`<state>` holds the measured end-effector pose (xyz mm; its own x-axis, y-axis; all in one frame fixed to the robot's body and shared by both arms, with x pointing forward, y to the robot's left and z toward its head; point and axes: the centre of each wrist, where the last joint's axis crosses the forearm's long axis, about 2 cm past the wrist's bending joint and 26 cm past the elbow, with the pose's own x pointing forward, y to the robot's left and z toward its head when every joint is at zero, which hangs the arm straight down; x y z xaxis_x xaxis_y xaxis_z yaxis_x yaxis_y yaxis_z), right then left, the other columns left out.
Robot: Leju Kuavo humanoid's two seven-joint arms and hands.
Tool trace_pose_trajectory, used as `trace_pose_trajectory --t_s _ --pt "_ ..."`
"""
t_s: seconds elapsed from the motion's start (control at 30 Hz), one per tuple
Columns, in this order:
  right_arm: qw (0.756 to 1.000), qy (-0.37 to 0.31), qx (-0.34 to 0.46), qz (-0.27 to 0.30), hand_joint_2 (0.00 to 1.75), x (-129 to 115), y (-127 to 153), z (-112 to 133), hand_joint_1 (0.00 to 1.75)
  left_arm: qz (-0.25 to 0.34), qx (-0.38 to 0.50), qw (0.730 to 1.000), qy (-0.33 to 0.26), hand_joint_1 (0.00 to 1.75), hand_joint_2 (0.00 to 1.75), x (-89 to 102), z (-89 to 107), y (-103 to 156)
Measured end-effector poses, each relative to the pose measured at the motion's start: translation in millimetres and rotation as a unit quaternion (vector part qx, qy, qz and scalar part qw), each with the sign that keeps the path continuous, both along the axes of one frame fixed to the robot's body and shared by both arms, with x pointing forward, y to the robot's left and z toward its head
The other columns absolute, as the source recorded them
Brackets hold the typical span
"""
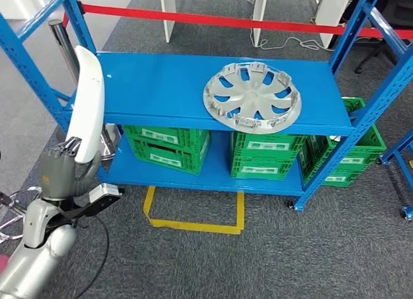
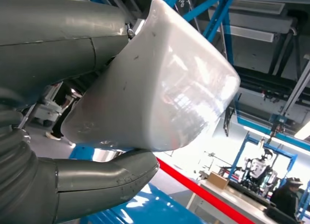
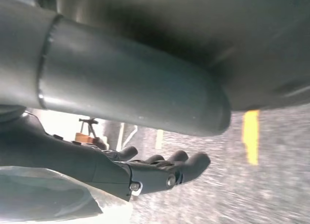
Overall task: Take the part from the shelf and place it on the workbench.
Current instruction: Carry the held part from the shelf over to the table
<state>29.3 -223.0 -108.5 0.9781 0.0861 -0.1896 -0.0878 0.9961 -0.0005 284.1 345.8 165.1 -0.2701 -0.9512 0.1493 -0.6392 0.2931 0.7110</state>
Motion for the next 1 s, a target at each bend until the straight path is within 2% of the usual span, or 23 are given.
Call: trace_pose_trajectory --t_s 0.6,0.87,1.0 --pt "1.000 0.014 -0.011 0.002 0.00 -7 -5 -1 0.00 -0.010 0.002 1.000 0.009 1.75 1.75 7.4 -2.5 -6" --pt "1.000 -0.015 -0.019 0.009 0.00 -6 -6 -1 0.00 -0.012 0.000 1.000 0.014 1.75 1.75 6.3 -5.7 -8" --pt "0.997 -0.073 -0.030 0.013 0.00 -6 -6 -1 0.00 -0.005 -0.003 1.000 0.021 1.75 1.75 1.6 -9.7 -5"
